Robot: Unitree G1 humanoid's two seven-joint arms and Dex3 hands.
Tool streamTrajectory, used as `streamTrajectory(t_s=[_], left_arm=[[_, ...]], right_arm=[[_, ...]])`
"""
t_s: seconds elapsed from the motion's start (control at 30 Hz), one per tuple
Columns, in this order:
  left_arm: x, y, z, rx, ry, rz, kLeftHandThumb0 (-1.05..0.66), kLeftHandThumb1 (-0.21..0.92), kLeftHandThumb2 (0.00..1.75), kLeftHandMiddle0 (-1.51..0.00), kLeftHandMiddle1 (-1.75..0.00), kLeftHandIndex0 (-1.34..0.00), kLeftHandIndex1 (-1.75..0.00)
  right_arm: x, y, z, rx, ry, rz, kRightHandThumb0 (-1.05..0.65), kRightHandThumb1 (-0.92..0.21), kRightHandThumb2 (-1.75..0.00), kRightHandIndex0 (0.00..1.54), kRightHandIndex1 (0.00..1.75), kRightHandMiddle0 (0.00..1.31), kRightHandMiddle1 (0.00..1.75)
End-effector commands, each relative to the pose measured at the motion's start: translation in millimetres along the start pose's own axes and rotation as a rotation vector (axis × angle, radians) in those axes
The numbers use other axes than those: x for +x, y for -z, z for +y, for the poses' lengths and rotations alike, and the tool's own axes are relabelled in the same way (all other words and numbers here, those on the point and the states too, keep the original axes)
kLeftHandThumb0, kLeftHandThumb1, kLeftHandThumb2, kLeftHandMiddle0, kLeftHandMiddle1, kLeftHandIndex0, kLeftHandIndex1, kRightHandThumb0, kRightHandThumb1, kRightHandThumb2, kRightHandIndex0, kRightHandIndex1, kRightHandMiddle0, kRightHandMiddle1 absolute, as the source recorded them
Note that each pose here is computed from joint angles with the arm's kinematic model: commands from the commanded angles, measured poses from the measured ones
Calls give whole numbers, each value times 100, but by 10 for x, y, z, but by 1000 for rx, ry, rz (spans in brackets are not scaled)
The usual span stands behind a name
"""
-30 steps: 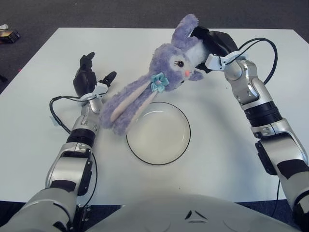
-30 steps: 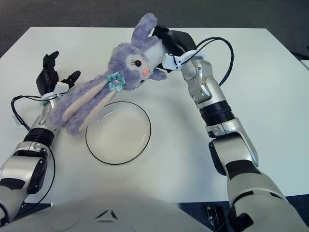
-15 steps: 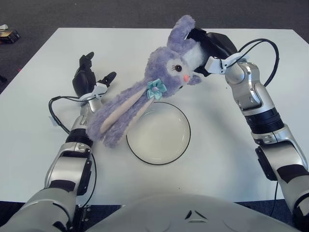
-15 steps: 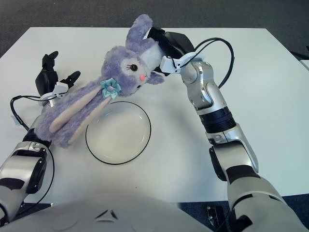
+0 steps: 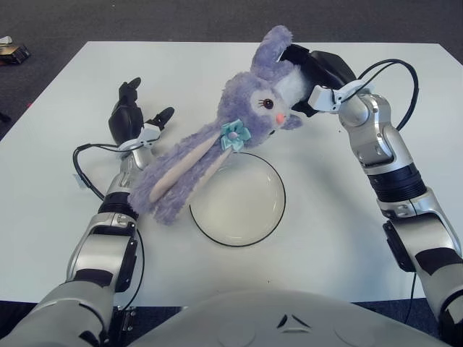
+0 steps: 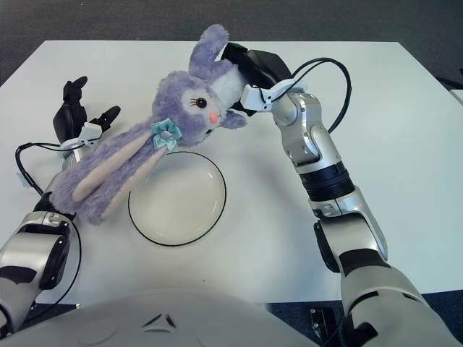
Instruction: Put the doll into the plate.
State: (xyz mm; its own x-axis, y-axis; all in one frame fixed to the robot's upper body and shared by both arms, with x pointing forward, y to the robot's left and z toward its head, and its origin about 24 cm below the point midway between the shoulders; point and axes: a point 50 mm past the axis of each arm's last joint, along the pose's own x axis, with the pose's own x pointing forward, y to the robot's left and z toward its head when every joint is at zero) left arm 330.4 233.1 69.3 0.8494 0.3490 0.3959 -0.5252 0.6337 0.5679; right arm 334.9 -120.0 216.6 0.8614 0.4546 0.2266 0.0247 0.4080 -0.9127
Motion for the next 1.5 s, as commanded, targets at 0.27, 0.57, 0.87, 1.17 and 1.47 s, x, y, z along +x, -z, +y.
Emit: streamTrajectory(t_s=[0.27, 0.57, 0.87, 1.17, 1.47], left_arm=[[-23, 17, -57, -38, 34, 48, -19, 92, 18, -51, 0, -27, -64], [-27, 5, -78, -37, 38, 49, -20, 92, 17, -51, 0, -28, -64], [-28, 4, -81, -37, 39, 49, -21, 92, 16, -51, 0, -28, -63], [-31, 4, -100, -28, 43, 49, -22, 92, 15, -51, 0, -28, -64], [-33, -1, -105, -28, 44, 45, -22, 92, 15, -52, 0, -28, -64]], right_arm=[[-75, -83, -44, 5, -17, -35, 44, -41, -119, 53, 175, 60, 175], [-151, -129, 73, 85, -143, -39, 44, -41, -119, 53, 175, 60, 175], [-167, -138, 69, 89, -169, -31, 44, -41, -119, 53, 175, 60, 175], [-311, -198, 179, 116, -261, -56, 44, -40, -121, 54, 175, 60, 175], [-380, -241, 194, 107, -304, -58, 44, -40, -120, 54, 175, 59, 175]])
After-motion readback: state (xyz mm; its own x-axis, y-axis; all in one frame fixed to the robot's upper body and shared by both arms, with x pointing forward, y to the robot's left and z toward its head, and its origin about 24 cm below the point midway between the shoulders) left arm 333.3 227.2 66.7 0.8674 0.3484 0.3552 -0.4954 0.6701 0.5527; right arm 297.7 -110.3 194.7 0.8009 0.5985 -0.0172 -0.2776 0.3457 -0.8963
